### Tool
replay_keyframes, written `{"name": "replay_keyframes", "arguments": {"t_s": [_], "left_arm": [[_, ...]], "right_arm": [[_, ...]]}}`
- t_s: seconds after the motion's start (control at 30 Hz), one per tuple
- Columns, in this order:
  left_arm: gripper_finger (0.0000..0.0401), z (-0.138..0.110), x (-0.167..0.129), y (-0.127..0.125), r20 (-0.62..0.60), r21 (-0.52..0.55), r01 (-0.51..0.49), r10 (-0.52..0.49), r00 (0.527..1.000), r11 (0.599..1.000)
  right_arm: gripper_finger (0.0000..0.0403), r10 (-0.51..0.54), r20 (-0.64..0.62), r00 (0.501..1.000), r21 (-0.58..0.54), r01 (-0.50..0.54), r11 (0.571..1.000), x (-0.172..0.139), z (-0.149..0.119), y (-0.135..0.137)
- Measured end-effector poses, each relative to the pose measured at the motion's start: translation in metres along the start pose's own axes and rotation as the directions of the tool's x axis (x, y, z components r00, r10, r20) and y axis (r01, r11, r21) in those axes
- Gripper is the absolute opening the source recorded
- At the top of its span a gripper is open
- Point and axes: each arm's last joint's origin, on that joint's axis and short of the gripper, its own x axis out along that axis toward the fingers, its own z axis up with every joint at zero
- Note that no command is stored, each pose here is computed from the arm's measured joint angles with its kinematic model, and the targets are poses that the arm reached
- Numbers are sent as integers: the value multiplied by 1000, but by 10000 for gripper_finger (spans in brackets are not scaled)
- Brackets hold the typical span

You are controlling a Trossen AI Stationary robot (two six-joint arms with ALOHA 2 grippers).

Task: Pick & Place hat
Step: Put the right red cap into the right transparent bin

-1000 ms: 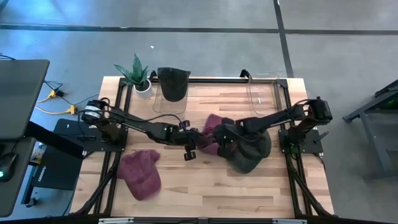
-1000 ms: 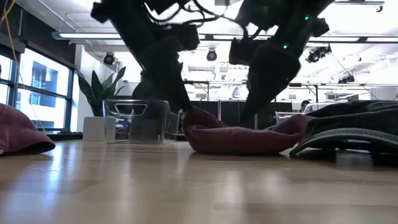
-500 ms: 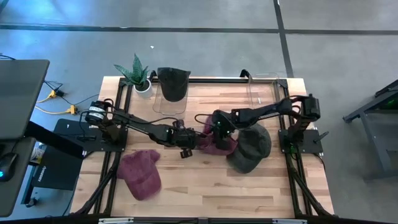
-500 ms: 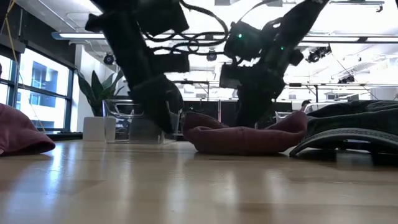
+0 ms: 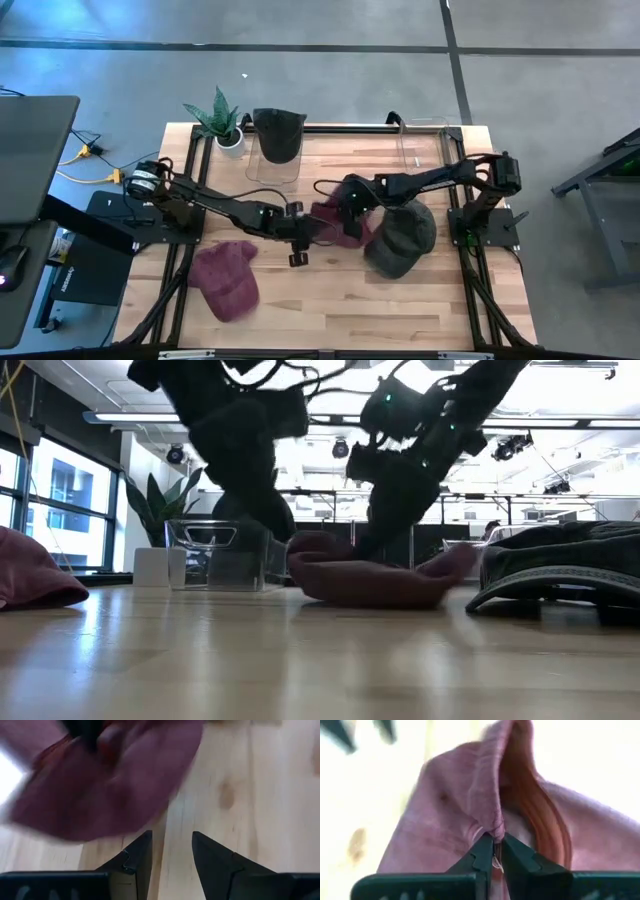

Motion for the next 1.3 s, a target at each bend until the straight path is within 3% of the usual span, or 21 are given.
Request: {"name": "replay_keyframes", "arguments": {"t_s": [0.1,0.27,0.4,0.53,0.67,0.8,1.0,1.2,1.3], "left_arm": [[131,3,13,2,48,5,-36,36,998,999],[131,3,46,18,78,-37,-164,166,983,986],[131,-8,74,36,26,-67,-253,255,967,965],[131,-9,84,46,-6,-93,-144,144,990,985],[131,-13,84,42,-48,-48,-107,105,993,993],[131,-14,55,39,-122,12,-89,90,988,996],[131,1,30,38,-39,24,-57,57,998,998],[131,8,48,55,40,-8,-136,136,990,991],[131,-6,69,63,-36,-13,-147,147,989,989]], "right_arm": [[26,-76,57,995,2,76,997,-4,7,-1],[8,-112,65,992,15,112,994,-4,7,0],[22,-112,66,992,2,112,994,-4,7,4],[19,-131,55,990,-10,132,991,-7,7,6],[6,-125,85,989,3,125,992,-22,12,8],[11,-158,141,977,56,151,987,-35,18,9],[10,-220,134,966,109,206,972,-34,17,6],[9,-225,115,967,141,209,968,-29,15,4],[15,-227,90,970,199,206,958,-29,13,2]]}}
